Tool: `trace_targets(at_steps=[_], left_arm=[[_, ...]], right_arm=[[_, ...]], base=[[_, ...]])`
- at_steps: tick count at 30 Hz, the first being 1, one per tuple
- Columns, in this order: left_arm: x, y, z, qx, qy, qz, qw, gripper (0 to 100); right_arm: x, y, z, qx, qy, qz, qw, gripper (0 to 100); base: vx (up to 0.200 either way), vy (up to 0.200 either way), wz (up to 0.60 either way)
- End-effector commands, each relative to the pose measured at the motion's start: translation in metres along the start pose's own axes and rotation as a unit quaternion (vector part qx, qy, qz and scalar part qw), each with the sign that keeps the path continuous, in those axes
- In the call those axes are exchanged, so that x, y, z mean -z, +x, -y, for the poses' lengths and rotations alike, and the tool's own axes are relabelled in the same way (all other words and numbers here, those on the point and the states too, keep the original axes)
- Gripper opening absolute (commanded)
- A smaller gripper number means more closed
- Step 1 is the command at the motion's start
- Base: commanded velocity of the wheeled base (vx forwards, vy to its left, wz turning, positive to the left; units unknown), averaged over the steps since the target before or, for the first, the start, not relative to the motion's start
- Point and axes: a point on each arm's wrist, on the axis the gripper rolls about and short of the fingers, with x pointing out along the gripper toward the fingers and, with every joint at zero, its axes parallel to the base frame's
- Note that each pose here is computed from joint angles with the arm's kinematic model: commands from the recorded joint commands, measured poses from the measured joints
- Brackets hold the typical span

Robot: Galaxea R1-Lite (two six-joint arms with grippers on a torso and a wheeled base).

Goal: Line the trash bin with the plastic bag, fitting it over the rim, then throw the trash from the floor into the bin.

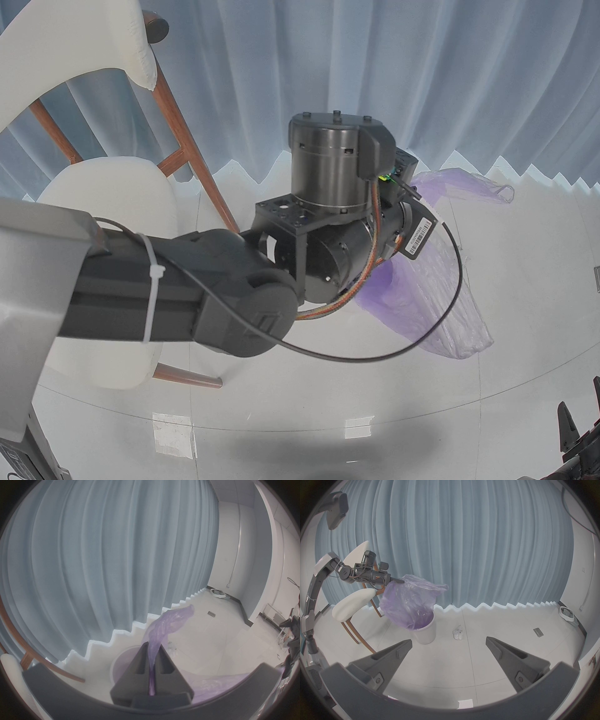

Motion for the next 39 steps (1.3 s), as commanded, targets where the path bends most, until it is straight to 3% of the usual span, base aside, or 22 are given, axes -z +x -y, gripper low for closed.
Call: trace_targets(at_steps=[1,8,14,15,18,23,27,39], left_arm=[[0.005,0.007,-0.016,-0.018,0.001,-0.005,0.9998,0],[0.004,0.009,-0.037,0.013,0.029,-0.001,0.9995,0],[-0.009,-0.001,-0.044,0.01,-0.008,0.012,0.9998,0],[-0.011,-0.006,-0.045,0.014,-0.039,0.015,0.999,0],[-0.016,-0.02,-0.057,0.02,-0.065,0.021,0.9974,0],[-0.021,-0.038,-0.084,0.037,-0.067,0.048,0.9959,0],[-0.017,-0.042,-0.099,0.029,-0.067,0.026,0.997,0],[-0.021,-0.045,-0.101,0.029,-0.076,0.034,0.9961,0]], right_arm=[[0.005,0.0,0.0,-0.001,0.0,-0.001,1.0,100],[0.005,0.0,0.0,-0.001,0.0,-0.001,1.0,100],[0.005,0.0,0.0,-0.001,0.0,-0.001,1.0,100],[0.005,0.0,0.0,-0.001,0.0,-0.001,1.0,100],[0.005,0.0,0.0,-0.001,0.0,-0.001,1.0,100],[0.005,0.0,0.0,-0.001,0.0,-0.001,1.0,100],[0.005,0.0,0.0,-0.001,0.0,0.0,1.0,100],[0.005,0.0,0.0,-0.001,0.0,-0.001,1.0,100]], base=[[0.0,0.0,0.0],[0.0,0.0,0.0],[0.0,0.0,0.0],[0.0,0.0,0.0],[0.0,0.0,0.0],[0.0,0.0,0.0],[0.1,0.0,0.0],[0.2,0.0,0.0]])
